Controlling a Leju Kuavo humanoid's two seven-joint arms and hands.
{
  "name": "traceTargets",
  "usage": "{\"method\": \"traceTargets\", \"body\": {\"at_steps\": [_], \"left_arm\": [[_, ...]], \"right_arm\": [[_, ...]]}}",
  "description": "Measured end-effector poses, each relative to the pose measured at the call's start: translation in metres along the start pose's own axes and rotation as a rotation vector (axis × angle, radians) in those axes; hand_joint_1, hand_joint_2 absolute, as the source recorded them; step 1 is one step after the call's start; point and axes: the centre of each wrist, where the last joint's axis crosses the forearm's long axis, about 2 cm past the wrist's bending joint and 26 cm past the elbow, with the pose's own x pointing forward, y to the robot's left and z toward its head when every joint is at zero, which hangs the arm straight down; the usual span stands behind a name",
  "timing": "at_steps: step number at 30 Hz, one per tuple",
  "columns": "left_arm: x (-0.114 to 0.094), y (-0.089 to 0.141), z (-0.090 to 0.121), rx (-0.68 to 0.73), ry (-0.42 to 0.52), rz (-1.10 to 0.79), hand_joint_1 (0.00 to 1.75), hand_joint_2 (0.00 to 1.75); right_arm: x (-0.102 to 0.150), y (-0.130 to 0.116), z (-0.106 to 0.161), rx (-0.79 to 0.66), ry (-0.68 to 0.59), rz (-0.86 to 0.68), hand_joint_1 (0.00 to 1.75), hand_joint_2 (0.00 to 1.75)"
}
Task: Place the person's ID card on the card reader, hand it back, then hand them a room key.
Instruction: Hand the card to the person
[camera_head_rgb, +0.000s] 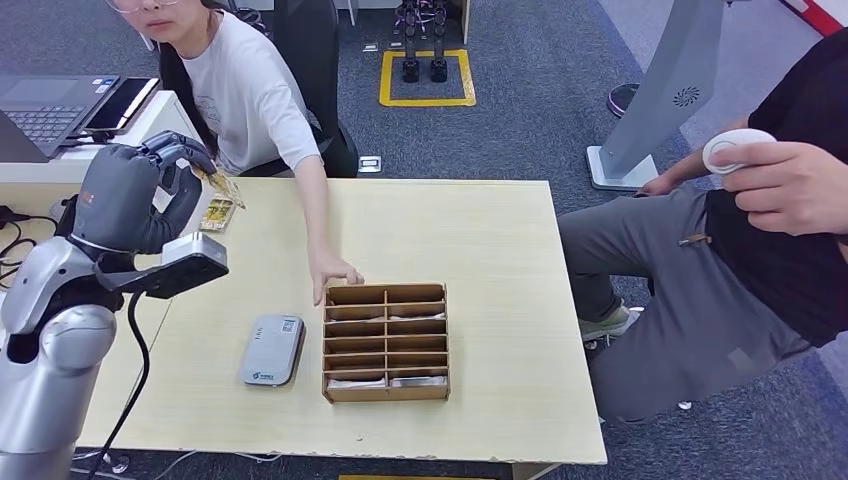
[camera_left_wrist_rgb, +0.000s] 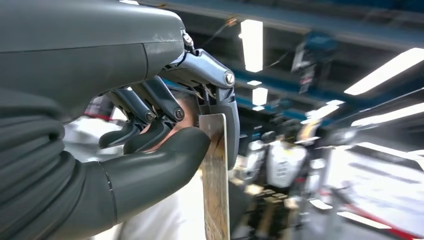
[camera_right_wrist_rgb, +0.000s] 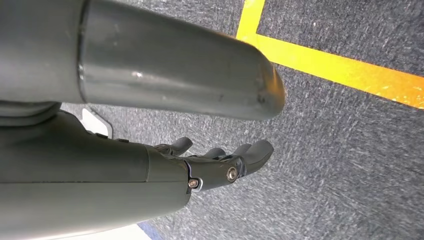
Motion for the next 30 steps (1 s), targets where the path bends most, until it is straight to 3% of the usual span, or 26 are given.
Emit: {"method": "traceTargets", "body": {"at_steps": [6, 20, 24, 25, 29, 30], "left_arm": [[-0.019, -0.023, -0.013, 0.0, 0.176, -0.157, 1.75, 1.75], [-0.035, -0.055, -0.016, -0.093, 0.289, -0.185, 1.75, 1.75], [-0.036, -0.06, -0.015, -0.11, 0.301, -0.181, 1.43, 1.75], [-0.036, -0.061, -0.014, -0.113, 0.303, -0.18, 1.43, 1.75], [-0.036, -0.064, -0.014, -0.121, 0.308, -0.173, 0.06, 1.75], [-0.036, -0.065, -0.014, -0.122, 0.308, -0.168, 0.0, 1.75]], "right_arm": [[0.011, -0.004, -0.004, -0.004, -0.014, 0.019, 0.0, 0.0], [0.016, -0.003, -0.005, 0.002, -0.016, 0.033, 0.0, 0.0], [0.016, -0.003, -0.005, 0.002, -0.019, 0.028, 0.0, 0.0], [0.016, -0.003, -0.005, 0.002, -0.02, 0.028, 0.0, 0.0], [0.016, -0.003, -0.005, 0.002, -0.02, 0.027, 0.0, 0.0], [0.016, -0.003, -0.005, 0.002, -0.02, 0.026, 0.0, 0.0]]}}
